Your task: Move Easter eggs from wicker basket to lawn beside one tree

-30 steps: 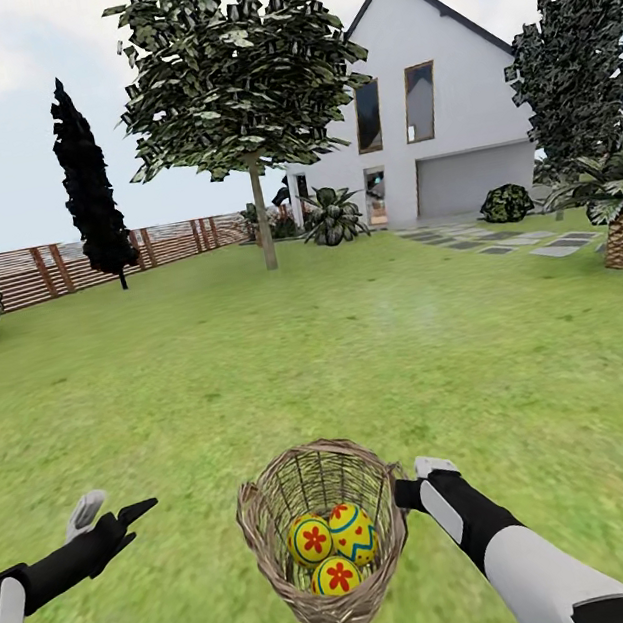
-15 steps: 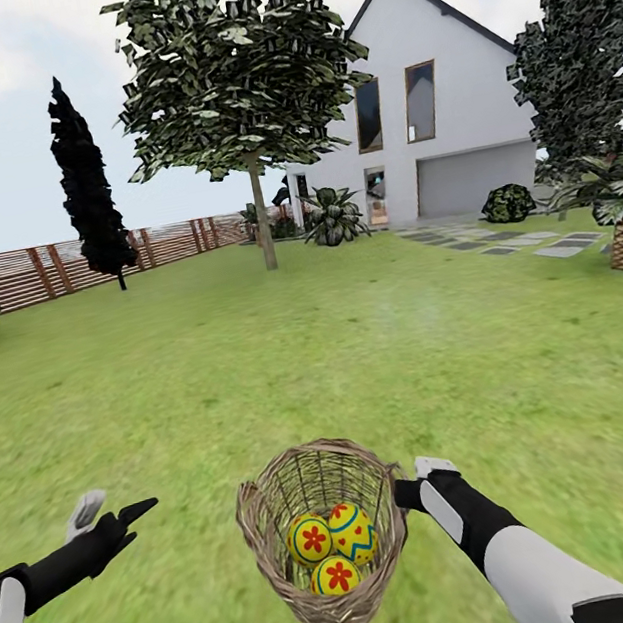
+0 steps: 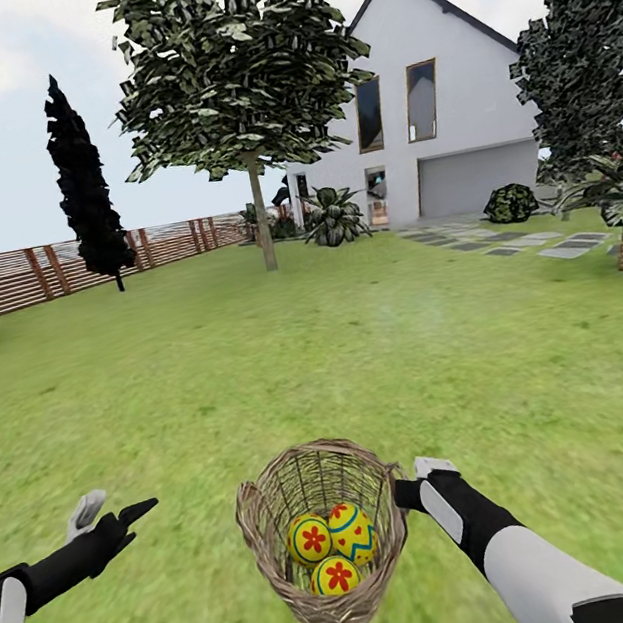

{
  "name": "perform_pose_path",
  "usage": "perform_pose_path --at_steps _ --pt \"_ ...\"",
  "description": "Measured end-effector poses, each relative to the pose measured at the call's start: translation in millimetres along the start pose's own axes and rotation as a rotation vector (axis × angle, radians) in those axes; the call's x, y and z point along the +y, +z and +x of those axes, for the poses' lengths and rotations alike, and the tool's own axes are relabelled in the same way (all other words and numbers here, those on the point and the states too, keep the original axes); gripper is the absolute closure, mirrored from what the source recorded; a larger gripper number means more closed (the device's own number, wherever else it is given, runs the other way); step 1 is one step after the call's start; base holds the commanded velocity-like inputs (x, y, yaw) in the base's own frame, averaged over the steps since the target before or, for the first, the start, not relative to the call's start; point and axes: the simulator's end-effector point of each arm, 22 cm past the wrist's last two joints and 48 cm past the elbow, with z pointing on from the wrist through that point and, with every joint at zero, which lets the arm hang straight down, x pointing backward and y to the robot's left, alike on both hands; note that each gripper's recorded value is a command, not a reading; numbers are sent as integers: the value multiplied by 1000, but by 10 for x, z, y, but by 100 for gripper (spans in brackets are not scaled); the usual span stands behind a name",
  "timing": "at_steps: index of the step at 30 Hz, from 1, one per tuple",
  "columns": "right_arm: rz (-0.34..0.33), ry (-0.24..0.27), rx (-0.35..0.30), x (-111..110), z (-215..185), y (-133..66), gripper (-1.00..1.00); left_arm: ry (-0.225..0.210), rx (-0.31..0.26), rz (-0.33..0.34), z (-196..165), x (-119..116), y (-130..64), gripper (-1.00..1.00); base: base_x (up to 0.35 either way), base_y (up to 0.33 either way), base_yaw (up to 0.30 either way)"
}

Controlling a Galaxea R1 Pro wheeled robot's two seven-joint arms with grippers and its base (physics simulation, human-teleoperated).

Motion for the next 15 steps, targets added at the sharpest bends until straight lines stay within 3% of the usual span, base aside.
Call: perform_pose_path --at_steps 15 --pt "-1 0 0 9 1 -1 100 0 -1 -3 -4 7 -3 -100 333 0 0"
